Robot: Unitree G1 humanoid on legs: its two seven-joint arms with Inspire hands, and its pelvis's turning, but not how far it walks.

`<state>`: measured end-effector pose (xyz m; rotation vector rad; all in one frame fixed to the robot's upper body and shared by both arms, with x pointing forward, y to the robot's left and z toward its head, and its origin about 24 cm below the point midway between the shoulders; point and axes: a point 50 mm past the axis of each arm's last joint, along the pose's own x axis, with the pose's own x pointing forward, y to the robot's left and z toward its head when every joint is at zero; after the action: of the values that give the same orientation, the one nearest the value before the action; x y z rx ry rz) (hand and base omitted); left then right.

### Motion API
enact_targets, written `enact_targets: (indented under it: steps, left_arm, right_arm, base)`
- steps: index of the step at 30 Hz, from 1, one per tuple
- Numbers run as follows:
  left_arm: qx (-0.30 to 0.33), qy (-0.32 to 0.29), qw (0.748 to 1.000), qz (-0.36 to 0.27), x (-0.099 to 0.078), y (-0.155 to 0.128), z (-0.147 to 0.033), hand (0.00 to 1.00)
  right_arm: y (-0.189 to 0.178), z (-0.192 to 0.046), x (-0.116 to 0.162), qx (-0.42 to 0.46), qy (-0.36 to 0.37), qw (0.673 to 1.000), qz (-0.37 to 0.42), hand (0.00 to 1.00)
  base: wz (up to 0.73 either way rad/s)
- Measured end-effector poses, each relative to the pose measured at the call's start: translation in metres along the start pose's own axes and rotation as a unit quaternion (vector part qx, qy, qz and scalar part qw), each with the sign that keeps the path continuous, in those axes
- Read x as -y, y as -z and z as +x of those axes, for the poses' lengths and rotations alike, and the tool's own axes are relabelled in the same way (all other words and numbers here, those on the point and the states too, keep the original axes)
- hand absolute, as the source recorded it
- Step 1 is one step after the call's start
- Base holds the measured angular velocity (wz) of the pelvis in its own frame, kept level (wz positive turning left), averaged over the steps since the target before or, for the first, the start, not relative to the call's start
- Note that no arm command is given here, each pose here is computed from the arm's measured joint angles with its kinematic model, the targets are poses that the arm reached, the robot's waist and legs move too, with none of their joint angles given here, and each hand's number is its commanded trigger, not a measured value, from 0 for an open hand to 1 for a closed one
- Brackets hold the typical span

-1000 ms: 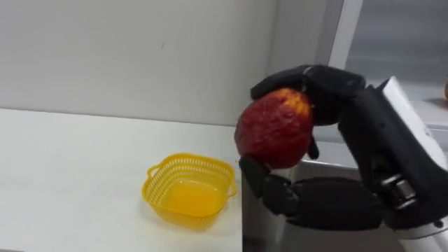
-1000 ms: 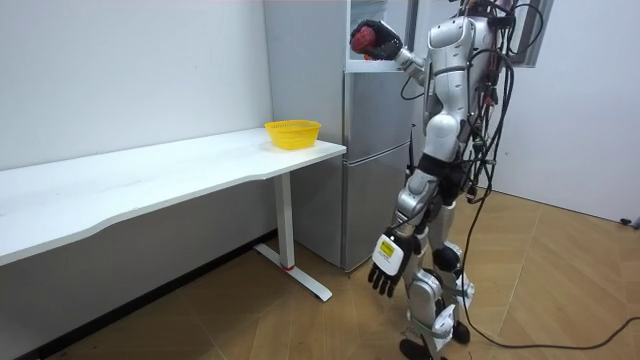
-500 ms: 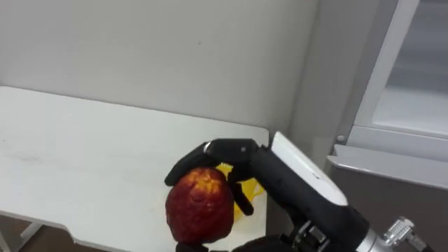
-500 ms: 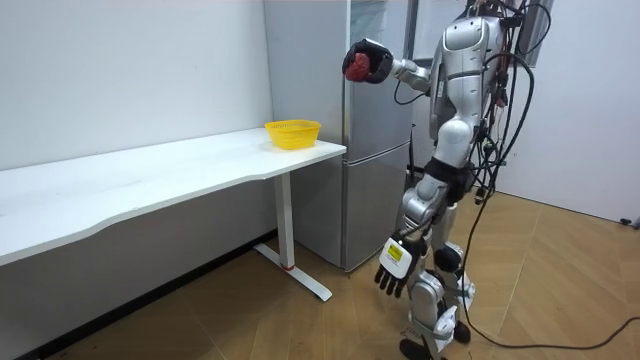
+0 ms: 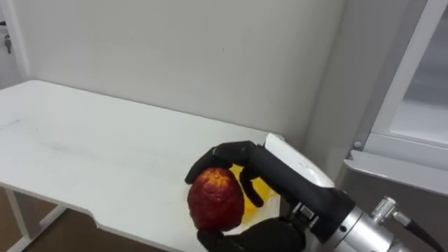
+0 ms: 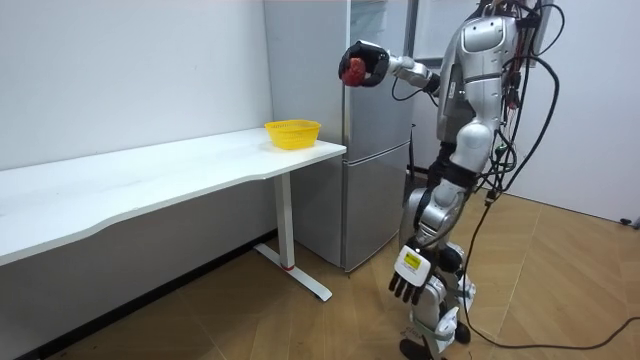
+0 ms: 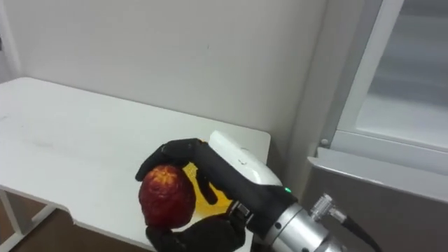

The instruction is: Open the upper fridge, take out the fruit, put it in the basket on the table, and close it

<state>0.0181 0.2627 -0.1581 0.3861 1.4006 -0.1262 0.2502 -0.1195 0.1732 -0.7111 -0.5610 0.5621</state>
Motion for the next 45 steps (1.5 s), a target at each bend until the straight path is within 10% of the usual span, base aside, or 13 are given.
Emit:
enact_targets:
  steps: [23,45]
  left_arm:
    - [-0.038,-0.032,0.999,-0.013,-0.018,0.018,-0.005,0.00]
    - [-0.029,-0.078,0.995,0.047,-0.046,-0.012,-0.004,0.00]
  right_arm:
    - [0.105,-0.011,0.064,-0.214,0.163,0.963,0.005,1.00]
    - [0.176,-0.039,0.020,-0.400,0.104,0.910,0.008,1.00]
  base:
    - [0.08]
    - [0.04]
